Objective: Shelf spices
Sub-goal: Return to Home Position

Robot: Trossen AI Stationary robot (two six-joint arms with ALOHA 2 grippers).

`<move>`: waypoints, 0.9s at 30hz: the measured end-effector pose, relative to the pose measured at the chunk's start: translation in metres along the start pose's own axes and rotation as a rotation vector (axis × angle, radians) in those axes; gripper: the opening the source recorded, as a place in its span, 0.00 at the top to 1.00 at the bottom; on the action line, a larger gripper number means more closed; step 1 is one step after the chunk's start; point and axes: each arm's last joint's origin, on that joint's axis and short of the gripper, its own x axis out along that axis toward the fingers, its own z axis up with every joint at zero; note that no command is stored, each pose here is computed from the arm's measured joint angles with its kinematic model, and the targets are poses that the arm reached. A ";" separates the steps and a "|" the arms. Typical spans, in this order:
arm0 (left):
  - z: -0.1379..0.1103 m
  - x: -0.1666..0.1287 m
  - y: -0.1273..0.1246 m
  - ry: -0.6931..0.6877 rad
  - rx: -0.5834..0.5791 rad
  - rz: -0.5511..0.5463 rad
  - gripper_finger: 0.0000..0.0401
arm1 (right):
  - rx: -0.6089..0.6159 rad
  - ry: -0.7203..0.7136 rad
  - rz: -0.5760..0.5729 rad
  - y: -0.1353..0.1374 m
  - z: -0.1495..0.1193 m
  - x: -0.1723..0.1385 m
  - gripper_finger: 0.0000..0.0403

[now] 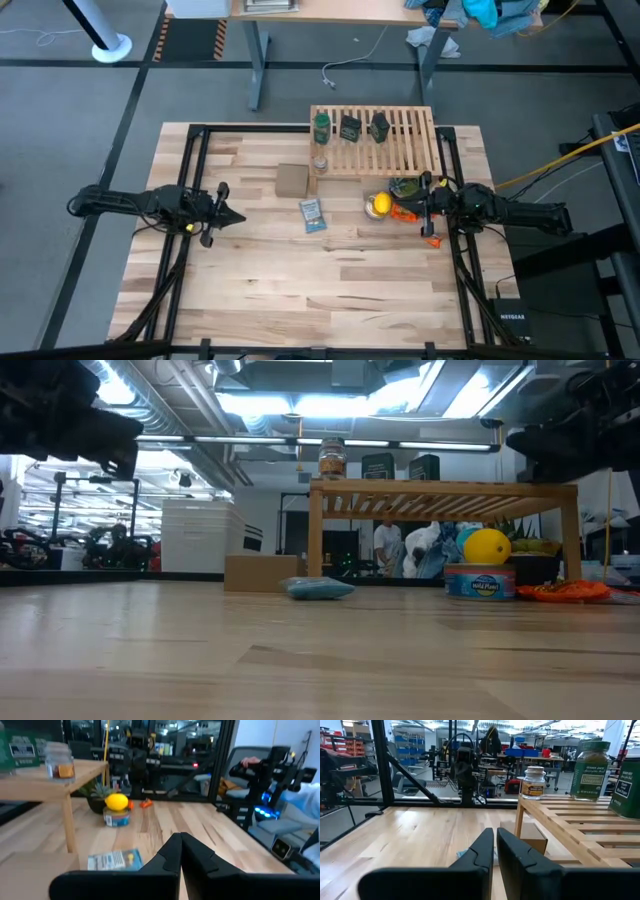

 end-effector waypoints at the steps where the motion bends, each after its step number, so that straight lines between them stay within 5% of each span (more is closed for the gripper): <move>1: 0.001 -0.001 0.000 -0.016 0.000 -0.001 1.00 | 0.000 0.001 0.000 0.000 0.000 0.000 0.93; 27: 0.002 -0.002 -0.003 -0.023 0.000 -0.025 1.00 | 0.000 0.025 0.001 0.000 -0.002 0.000 0.93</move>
